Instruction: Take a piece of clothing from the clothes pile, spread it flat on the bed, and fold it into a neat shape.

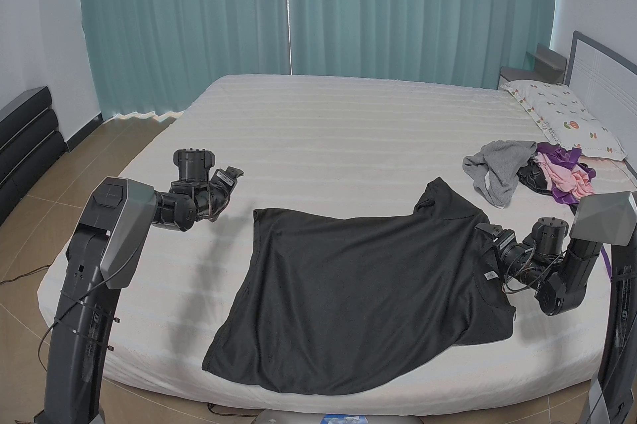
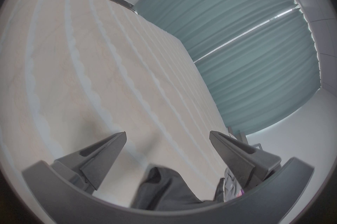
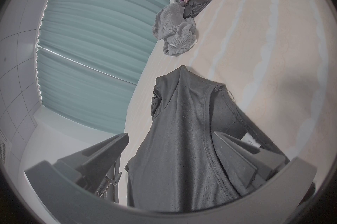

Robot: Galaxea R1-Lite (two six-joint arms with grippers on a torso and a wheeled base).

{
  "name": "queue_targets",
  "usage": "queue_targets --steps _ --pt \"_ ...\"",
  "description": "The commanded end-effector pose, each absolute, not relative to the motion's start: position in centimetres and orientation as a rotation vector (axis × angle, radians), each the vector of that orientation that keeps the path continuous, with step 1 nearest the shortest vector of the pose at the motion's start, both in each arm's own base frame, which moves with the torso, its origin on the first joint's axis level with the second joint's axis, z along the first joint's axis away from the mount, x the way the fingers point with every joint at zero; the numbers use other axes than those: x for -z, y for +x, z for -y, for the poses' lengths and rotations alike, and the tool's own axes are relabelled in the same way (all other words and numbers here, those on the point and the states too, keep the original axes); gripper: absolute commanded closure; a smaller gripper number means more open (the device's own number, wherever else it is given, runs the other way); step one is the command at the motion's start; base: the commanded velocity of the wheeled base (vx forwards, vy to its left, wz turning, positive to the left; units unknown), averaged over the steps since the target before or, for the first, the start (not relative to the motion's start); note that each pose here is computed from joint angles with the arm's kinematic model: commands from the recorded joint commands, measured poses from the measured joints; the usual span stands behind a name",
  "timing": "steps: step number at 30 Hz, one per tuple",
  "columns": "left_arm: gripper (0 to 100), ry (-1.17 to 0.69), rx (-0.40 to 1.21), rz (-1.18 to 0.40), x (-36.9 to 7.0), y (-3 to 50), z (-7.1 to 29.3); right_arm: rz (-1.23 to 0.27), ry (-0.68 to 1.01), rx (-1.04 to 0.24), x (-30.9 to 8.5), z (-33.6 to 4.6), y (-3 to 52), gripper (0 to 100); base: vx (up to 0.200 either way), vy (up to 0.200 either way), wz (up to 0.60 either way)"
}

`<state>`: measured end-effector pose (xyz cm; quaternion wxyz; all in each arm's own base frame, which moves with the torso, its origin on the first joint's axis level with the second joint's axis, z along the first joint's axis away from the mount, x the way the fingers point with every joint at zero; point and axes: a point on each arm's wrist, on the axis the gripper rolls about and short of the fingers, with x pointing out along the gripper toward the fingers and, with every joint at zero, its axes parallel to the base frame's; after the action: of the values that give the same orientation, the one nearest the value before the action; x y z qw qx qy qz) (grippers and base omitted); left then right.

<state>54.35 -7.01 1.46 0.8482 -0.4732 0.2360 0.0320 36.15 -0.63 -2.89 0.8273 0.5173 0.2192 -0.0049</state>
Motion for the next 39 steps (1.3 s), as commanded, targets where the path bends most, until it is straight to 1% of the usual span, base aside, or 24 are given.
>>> queue_targets --steps 1,4,9,12,21,22,27,30,33,39 --pt "0 -0.993 -0.03 -0.524 -1.4 54.1 8.5 -0.468 1.099 0.01 3.0 0.6 36.2 0 0.0 0.0 0.0" --pt "0 -0.985 -0.012 -0.55 -0.6 53.9 9.8 -0.468 1.099 0.01 3.0 0.6 36.2 0 0.0 0.0 0.0" --pt "0 -0.895 0.022 -0.579 1.1 53.7 11.4 -0.466 1.099 0.009 2.9 0.6 36.2 0 0.0 0.0 0.0" --pt "0 -0.88 0.028 -0.592 1.9 53.4 12.4 -0.468 1.099 0.01 3.0 0.6 36.2 0 0.0 0.0 0.0" --pt "0 -0.869 0.028 -0.606 2.8 53.3 12.6 -0.468 1.099 0.01 3.0 0.6 36.2 0 0.0 0.0 0.0" --pt "100 -0.864 0.029 -0.606 2.8 53.3 12.6 -0.466 1.099 0.009 3.0 0.6 36.2 0 0.0 0.0 0.0" --pt "100 -0.856 0.026 -0.596 2.7 53.4 12.6 -0.454 1.088 0.005 2.8 0.8 36.5 0 0.0 0.0 0.0" --pt "100 -0.855 0.012 -0.579 2.4 53.4 12.4 -0.418 1.076 -0.013 1.9 1.0 37.1 0 0.0 0.0 0.0" --pt "100 -0.855 -0.014 -0.529 0.8 53.6 12.0 -0.386 1.042 -0.031 0.8 1.1 38.1 0 0.0 0.0 0.0" --pt "100 -0.869 -0.007 -0.448 -3.1 53.7 11.1 -0.426 0.916 -0.021 0.1 1.4 40.7 0 0.0 0.0 0.0"
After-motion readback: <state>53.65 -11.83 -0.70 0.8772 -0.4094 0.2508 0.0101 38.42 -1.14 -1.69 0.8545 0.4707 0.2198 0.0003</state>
